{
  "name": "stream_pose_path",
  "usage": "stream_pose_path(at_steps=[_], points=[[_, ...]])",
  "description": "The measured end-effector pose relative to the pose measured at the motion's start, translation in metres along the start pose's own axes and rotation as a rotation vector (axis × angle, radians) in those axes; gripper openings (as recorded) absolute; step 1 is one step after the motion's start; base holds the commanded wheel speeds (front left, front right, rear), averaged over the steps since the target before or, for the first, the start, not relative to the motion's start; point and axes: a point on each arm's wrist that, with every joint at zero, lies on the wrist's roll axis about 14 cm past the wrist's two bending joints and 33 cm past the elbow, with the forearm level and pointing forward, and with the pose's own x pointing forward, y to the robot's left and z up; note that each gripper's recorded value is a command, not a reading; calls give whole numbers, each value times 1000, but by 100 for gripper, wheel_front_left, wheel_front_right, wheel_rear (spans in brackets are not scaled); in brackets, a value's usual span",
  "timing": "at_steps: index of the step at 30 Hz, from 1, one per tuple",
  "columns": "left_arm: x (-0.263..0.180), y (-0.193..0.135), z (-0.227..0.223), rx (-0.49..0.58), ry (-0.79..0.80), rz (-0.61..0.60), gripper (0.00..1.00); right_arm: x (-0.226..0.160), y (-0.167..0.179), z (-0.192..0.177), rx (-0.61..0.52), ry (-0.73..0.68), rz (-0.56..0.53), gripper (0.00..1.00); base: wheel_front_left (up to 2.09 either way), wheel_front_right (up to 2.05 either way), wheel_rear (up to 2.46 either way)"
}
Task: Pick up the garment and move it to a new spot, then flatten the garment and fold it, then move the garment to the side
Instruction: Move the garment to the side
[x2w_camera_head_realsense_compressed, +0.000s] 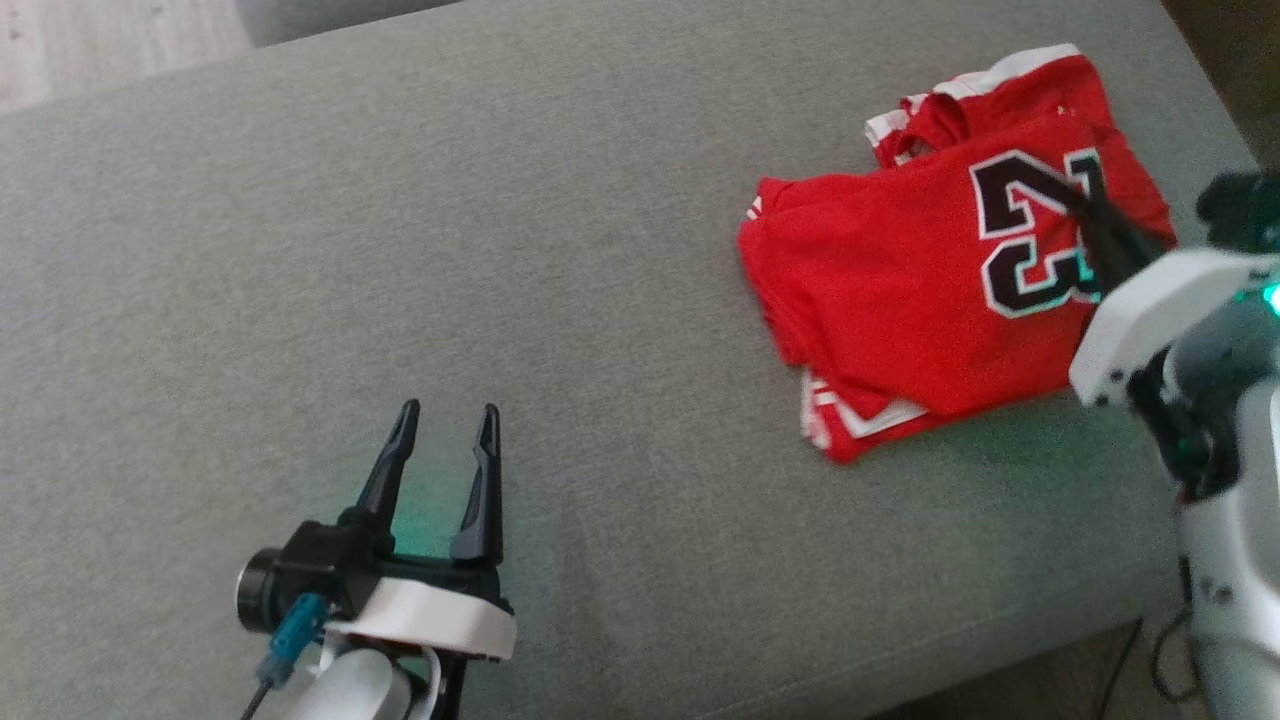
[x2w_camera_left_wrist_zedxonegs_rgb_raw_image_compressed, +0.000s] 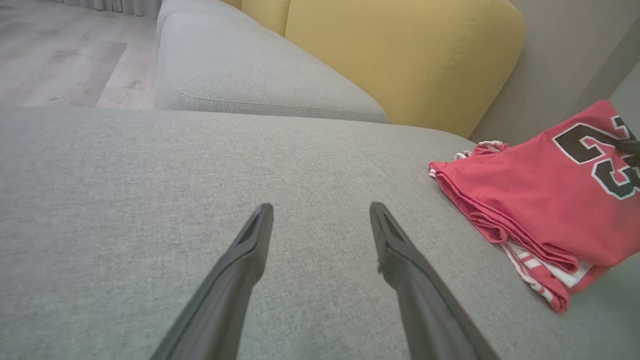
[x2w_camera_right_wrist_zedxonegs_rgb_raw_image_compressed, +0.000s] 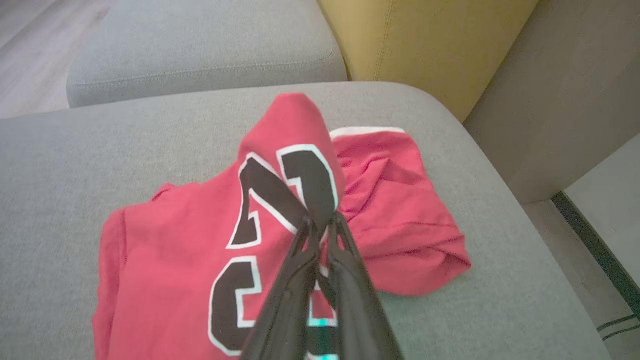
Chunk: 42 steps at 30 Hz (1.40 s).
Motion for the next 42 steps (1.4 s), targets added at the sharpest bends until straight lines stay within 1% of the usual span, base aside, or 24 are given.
stream_pose_path(at_steps=[1, 6, 11, 14, 17, 18, 19, 20, 22, 24, 28, 32, 38, 41, 42], points=[[0, 0, 0, 0, 0, 0, 100, 0, 0, 0, 0, 0, 0, 0, 0, 0, 0], [-8, 13, 11, 10, -32, 47, 100, 18, -4, 30, -4, -39, -7, 0, 0, 0, 0], [-21, 33, 24, 22, -67, 118, 100, 33, -35, 47, -6, -43, -90, 0, 0, 0, 0], [-29, 45, 29, 25, -82, 159, 100, 41, -51, 49, -6, -32, -140, 0, 0, 0, 0], [-35, 56, 31, 27, -87, 195, 100, 48, -61, 45, -16, -21, -176, 0, 0, 0, 0], [-36, 58, 30, 28, -86, 202, 100, 50, -65, 43, -15, -20, -191, 19, 0, 0, 0], [-37, 60, 30, 26, -85, 208, 100, 52, -70, 41, -14, -22, -207, 65, 0, 0, 0], [-38, 62, 29, 26, -83, 214, 100, 53, -73, 38, -17, -13, -222, 100, 0, 0, 0], [-40, 64, 29, 25, -83, 220, 100, 54, -79, 35, -28, -13, -246, 100, 0, 0, 0], [-40, 64, 30, 27, -85, 221, 100, 53, -81, 34, -16, -27, -260, 100, 0, 0, 0], [-42, 62, 35, 33, -98, 218, 100, 51, -73, 35, -11, -55, -253, 100, 0, 0, 0], [-46, 60, 42, 45, -118, 224, 100, 48, -51, 46, -28, -114, -201, 100, 0, 0, 0], [-65, 62, 50, 43, -144, 263, 100, 29, -10, 80, -53, -298, -93, 100, 0, 0, 0], [-79, 70, 58, 30, -174, 312, 100, 14, 16, 96, -52, -404, -27, 100, 0, 0, 0], [-90, 74, 61, 26, -189, 346, 100, 2, 36, 99, -21, -457, 23, 100, 0, 0, 0]])
